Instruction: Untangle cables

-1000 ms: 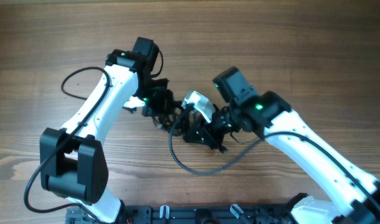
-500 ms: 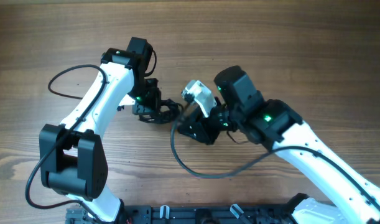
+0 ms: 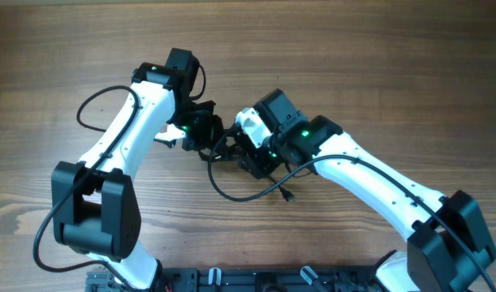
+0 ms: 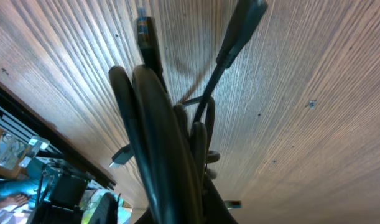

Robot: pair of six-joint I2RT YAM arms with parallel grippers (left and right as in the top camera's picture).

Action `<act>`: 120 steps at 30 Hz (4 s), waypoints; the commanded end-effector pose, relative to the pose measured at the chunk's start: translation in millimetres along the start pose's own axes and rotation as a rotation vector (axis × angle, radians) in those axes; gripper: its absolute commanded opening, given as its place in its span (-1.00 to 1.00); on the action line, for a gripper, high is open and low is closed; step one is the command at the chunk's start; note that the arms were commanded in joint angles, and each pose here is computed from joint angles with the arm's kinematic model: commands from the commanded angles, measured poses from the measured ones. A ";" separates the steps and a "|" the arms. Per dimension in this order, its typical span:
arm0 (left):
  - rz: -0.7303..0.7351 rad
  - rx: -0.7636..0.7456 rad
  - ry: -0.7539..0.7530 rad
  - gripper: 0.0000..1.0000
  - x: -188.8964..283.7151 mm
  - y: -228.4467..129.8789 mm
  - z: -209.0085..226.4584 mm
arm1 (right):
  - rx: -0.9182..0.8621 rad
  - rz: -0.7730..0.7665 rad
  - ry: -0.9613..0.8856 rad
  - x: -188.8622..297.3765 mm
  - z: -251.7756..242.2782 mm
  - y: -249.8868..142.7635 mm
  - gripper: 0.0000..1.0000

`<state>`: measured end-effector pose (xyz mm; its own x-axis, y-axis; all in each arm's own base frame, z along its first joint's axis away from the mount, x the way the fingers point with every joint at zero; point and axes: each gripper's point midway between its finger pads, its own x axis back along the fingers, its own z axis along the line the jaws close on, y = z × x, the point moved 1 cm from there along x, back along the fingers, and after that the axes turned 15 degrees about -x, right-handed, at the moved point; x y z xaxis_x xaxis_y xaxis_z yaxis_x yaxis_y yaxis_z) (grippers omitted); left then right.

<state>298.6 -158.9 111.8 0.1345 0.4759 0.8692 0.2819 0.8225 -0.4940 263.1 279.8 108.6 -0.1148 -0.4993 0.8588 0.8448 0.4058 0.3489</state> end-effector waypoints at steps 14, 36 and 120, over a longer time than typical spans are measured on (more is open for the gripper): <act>-0.050 -0.019 -0.028 -0.92 4.9 15.2 -6.8 | 0.112 0.069 0.384 27.4 63.7 -16.1 -0.91; -0.070 -0.090 0.097 -0.81 -4.4 0.3 19.4 | 0.039 -0.341 0.667 191.8 86.2 33.2 -0.91; -0.031 -0.796 -0.220 -0.91 17.2 4.1 -46.3 | -0.115 -0.125 0.080 80.7 -23.1 40.7 0.29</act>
<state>335.2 -152.4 112.5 -0.0044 0.5122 0.8588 0.6972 0.6173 -0.3646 299.0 236.4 181.3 -0.1788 -0.6012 0.7788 0.8957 0.2281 0.3817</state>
